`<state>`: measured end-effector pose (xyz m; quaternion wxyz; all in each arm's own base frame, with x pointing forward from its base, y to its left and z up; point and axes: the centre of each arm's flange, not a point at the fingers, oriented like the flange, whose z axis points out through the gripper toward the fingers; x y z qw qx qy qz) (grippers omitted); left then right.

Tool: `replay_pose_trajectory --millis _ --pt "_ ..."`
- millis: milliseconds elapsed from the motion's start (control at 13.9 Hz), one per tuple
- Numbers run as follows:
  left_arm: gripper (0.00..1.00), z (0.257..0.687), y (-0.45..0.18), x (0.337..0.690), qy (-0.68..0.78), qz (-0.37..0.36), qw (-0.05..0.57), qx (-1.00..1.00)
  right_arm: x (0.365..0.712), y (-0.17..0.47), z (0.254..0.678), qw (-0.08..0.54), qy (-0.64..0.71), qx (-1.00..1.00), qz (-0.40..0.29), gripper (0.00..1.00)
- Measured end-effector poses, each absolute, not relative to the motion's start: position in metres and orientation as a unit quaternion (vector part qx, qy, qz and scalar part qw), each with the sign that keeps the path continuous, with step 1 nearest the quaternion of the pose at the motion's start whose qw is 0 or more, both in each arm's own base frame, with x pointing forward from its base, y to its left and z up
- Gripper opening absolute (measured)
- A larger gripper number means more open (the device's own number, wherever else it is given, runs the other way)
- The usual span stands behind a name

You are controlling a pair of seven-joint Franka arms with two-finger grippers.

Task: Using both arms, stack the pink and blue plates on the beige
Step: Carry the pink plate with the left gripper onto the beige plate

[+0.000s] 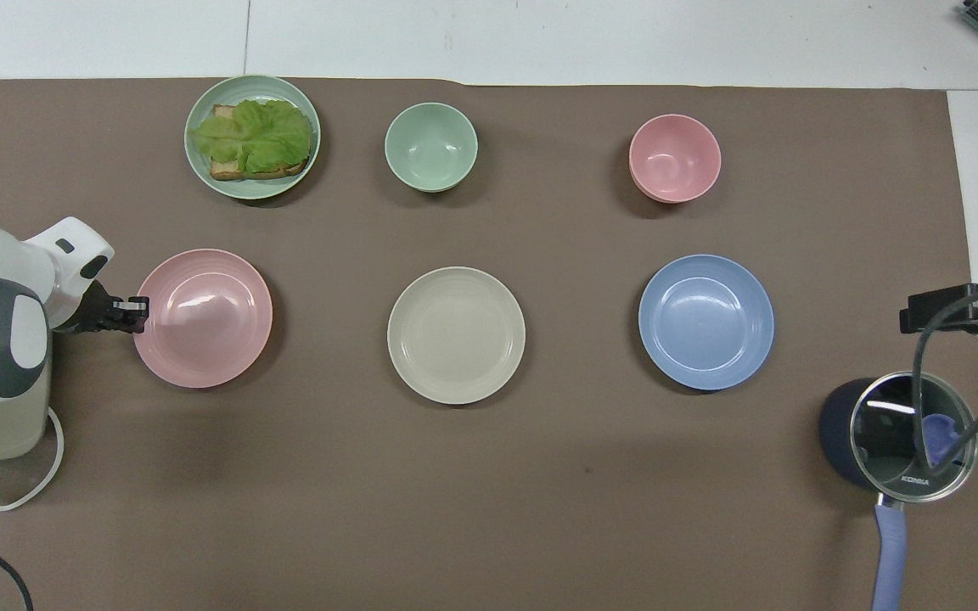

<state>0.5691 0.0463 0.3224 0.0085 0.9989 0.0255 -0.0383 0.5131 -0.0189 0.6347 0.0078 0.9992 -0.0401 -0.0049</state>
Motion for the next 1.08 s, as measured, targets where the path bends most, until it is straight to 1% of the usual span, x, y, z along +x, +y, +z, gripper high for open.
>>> replay_pose_trajectory --millis 287,502,789,932,1076 --pt "0.05 0.334 0.044 0.572 0.023 -0.056 0.012 0.998 0.513 -0.019 0.635 0.008 -0.040 0.999 -0.005 1.00" --pt "0.04 0.358 0.036 0.579 0.019 -0.079 0.019 0.997 0.513 -0.019 0.634 0.008 -0.040 0.999 -0.005 1.00" --pt "0.04 0.392 0.022 0.585 0.017 -0.092 0.039 0.995 0.513 -0.019 0.634 0.008 -0.040 0.999 -0.006 1.00" --pt "0.04 0.411 0.009 0.585 0.026 -0.087 0.060 0.994 0.513 -0.019 0.633 0.008 -0.040 0.999 -0.007 1.00" --pt "0.04 0.427 -0.020 0.584 0.039 -0.080 0.069 0.994 0.513 -0.020 0.632 0.008 -0.041 0.999 -0.008 1.00"
